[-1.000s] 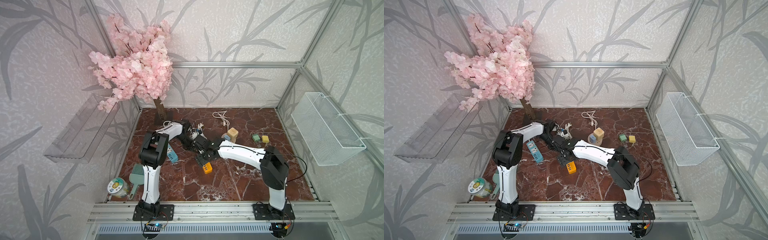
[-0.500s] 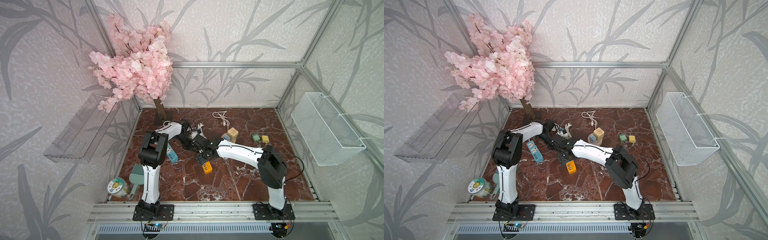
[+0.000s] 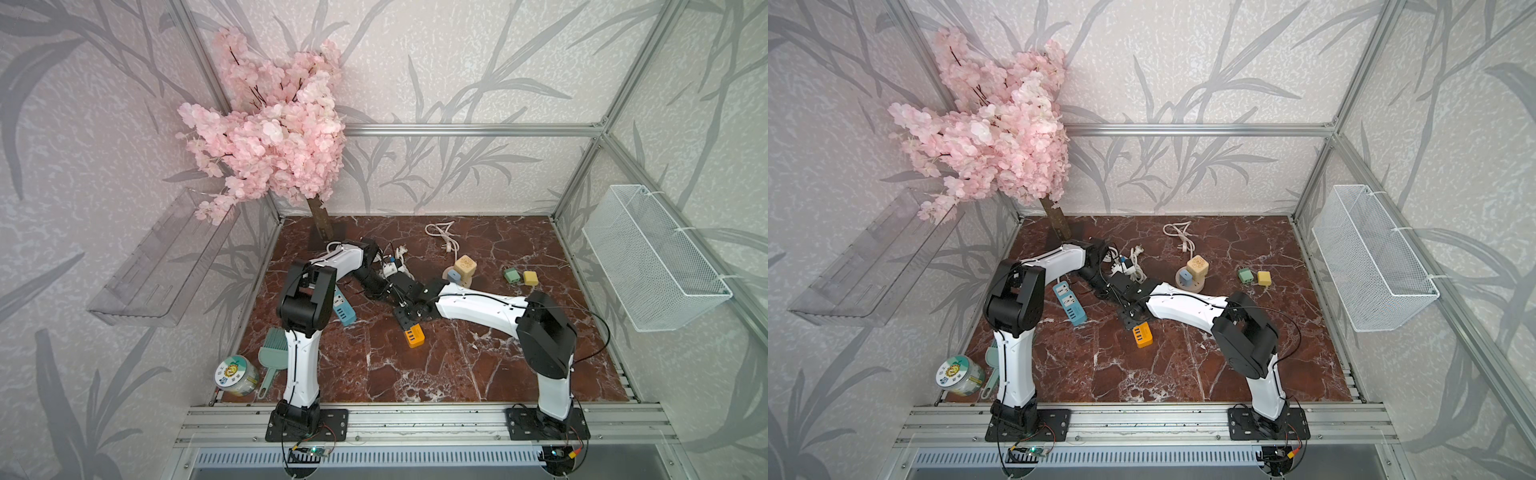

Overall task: Pull the plug off the socket
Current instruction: Remove the plug from the socket.

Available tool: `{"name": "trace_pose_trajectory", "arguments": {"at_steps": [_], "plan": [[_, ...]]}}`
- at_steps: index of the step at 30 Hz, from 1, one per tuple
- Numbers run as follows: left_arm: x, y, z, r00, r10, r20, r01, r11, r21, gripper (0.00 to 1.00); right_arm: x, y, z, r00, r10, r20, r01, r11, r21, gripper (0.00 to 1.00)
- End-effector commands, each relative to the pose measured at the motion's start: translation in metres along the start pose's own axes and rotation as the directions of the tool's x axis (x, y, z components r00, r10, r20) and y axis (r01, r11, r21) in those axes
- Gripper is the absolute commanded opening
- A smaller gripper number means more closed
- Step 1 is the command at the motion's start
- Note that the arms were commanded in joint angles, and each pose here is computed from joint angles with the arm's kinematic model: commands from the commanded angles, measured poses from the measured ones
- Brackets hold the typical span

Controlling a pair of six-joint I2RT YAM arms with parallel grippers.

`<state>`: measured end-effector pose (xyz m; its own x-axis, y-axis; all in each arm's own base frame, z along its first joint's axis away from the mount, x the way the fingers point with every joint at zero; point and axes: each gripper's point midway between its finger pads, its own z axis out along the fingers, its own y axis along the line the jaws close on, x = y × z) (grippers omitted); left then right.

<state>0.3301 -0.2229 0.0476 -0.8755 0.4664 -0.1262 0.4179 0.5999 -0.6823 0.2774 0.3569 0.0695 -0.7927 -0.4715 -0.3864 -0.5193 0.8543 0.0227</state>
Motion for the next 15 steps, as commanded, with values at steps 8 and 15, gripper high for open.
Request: {"name": "trace_pose_trajectory", "arguments": {"at_steps": [8, 15], "plan": [[0.009, 0.025, 0.014, 0.998, -0.029, -0.055, 0.025, 0.997, -0.07, 0.0, -0.011, 0.001, -0.021, 0.998, -0.006, 0.065, 0.007, 1.0, -0.003, 0.44], [0.009, 0.027, 0.014, 0.998, -0.033, -0.057, 0.029, 0.996, -0.079, 0.0, -0.016, 0.002, -0.03, 0.996, -0.008, 0.094, 0.008, 1.0, -0.003, 0.37]]}}
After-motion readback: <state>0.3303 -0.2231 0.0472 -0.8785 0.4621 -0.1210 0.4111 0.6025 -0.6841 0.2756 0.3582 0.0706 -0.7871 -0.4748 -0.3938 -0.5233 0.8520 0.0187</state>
